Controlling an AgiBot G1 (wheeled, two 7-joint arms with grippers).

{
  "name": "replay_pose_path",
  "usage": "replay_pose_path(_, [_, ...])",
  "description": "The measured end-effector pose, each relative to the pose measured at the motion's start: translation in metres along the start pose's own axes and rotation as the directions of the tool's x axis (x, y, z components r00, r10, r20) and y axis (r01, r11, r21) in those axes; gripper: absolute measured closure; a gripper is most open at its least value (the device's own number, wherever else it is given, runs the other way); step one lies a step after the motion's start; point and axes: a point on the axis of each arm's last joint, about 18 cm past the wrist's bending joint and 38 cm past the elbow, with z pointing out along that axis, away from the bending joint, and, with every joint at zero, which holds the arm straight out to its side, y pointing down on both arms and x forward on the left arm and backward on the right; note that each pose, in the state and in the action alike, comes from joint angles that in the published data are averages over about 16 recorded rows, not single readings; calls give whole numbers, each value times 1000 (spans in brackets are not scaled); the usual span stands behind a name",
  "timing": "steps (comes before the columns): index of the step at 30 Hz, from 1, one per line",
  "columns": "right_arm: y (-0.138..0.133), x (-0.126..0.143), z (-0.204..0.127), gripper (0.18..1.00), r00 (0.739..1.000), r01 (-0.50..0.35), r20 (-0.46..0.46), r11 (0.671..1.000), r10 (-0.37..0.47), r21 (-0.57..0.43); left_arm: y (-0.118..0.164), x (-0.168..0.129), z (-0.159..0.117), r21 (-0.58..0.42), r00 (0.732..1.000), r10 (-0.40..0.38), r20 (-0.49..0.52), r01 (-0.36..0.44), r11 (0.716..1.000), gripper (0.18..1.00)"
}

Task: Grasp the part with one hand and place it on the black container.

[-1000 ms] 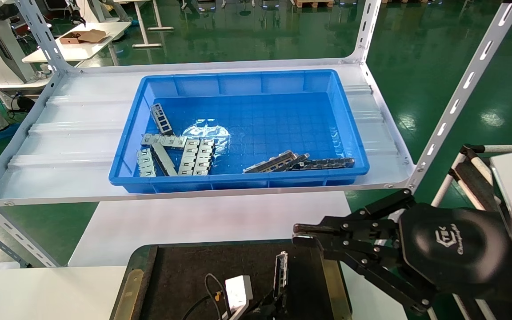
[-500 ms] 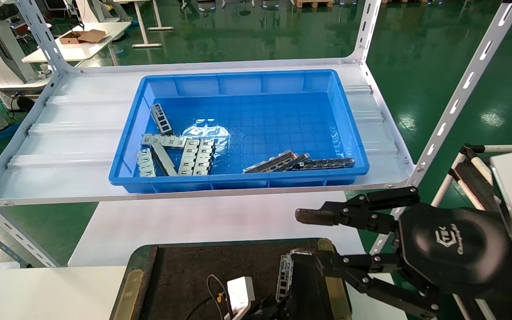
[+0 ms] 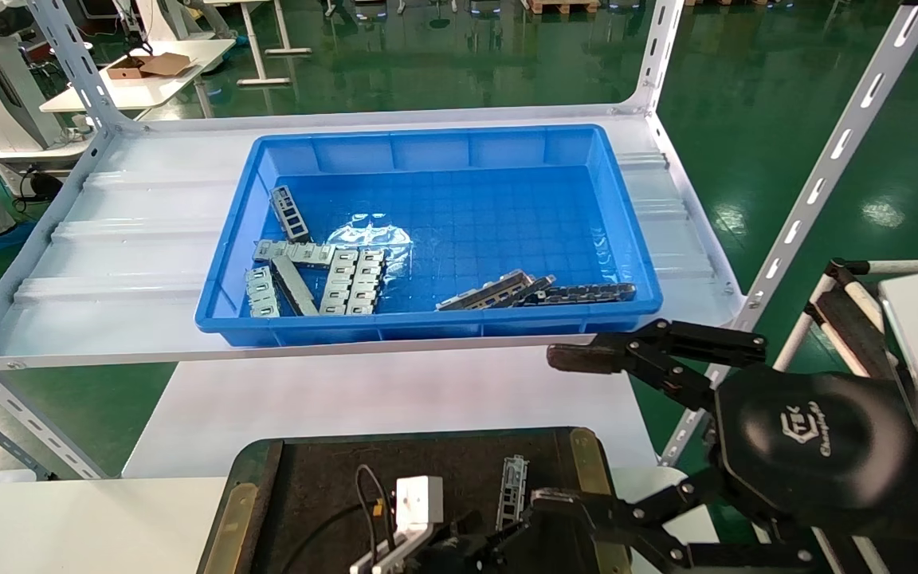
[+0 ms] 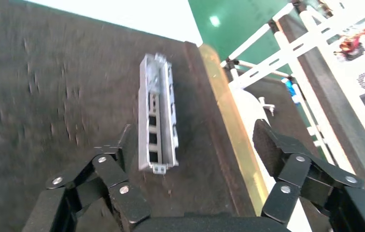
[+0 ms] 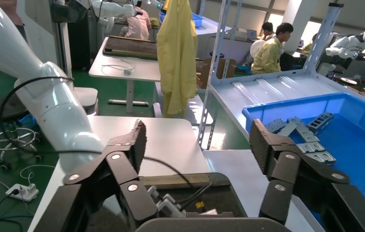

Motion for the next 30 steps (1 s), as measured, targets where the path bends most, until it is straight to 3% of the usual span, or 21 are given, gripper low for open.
replay_pose_path(7, [0,0,0,354,1000,0,0,1000,0,0,-27,-4,-16,-33,986,108,-123,-113,993,274])
replay_pose_path(14, [0,0,0,251,1000,0,0,1000,0,0,-52,-7,-36,-48,935,246,-256,-266,963,212])
replay_pose_path(20, [0,0,0,202,1000,0,0,1000,0,0,-69,-13,-58,-23,856,375,-357,-409,912,189])
replay_pose_path(30, [0,0,0,179,1000,0,0,1000,0,0,-90,-33,-102,79,686,556,-469,-594,800,184])
